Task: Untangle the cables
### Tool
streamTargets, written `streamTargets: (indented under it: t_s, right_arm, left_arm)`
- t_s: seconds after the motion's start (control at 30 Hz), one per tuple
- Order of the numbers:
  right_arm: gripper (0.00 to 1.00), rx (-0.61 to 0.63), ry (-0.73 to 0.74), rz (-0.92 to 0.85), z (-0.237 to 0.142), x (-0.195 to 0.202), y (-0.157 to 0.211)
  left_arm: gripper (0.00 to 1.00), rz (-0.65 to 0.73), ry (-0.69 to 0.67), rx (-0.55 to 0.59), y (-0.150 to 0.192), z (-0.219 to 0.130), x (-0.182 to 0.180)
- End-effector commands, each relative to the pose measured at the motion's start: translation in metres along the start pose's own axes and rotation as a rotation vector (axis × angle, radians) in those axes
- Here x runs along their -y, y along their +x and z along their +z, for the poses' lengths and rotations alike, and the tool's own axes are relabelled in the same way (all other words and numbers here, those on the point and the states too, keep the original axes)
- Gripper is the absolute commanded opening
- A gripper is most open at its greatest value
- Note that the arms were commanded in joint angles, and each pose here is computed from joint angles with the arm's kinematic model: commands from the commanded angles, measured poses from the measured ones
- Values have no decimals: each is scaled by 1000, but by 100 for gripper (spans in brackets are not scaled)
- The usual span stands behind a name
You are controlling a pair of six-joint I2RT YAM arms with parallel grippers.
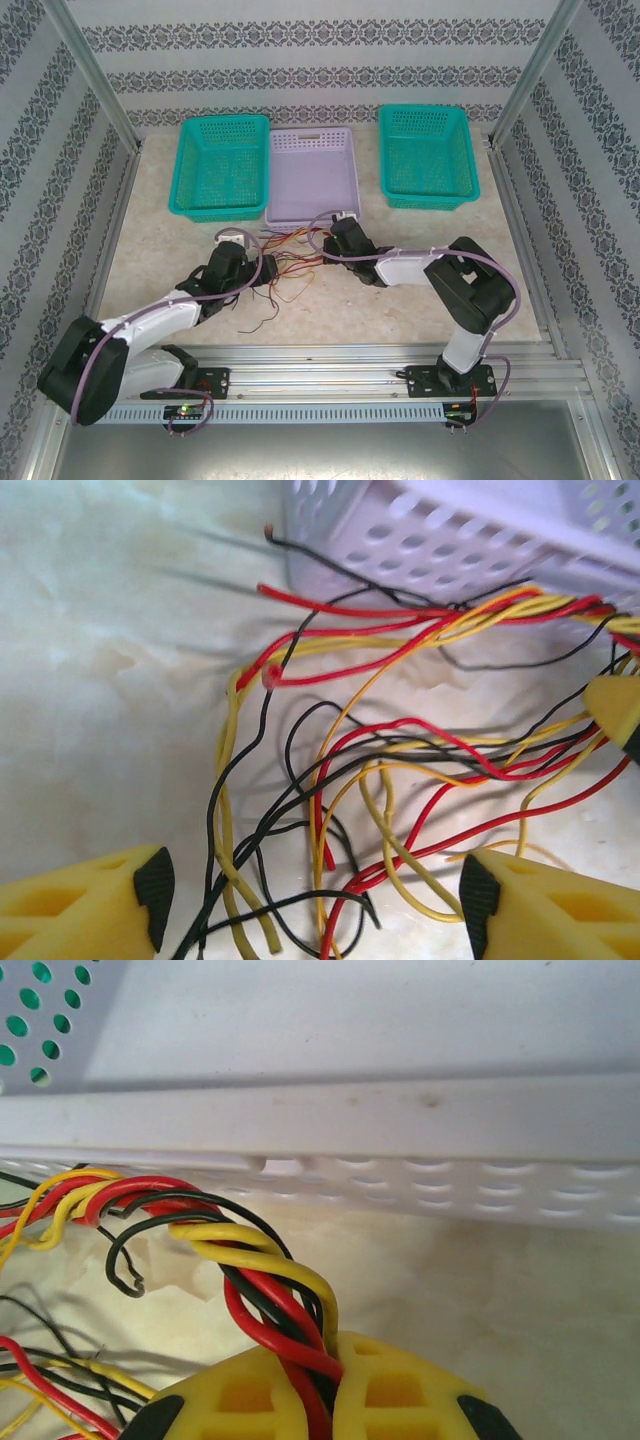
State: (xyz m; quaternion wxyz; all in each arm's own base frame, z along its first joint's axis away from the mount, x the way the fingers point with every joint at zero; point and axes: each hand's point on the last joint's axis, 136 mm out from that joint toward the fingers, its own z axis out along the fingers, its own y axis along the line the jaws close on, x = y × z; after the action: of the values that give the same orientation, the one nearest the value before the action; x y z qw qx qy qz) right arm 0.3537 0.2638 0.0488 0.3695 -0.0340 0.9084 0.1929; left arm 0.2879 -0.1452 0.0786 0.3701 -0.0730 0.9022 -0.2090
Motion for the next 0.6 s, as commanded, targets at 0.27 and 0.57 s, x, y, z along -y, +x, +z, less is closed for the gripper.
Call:
streamTargets:
  t_s: [0.27, 0.57]
  right_arm:
    - [0, 43, -144, -147, -60, -28, -17]
    - [0, 50, -289, -280, -103, -66, -42]
  left_arm:
    - [88, 38, 72, 53, -33, -46, 31]
    - [90, 154, 141, 24, -58, -57, 66]
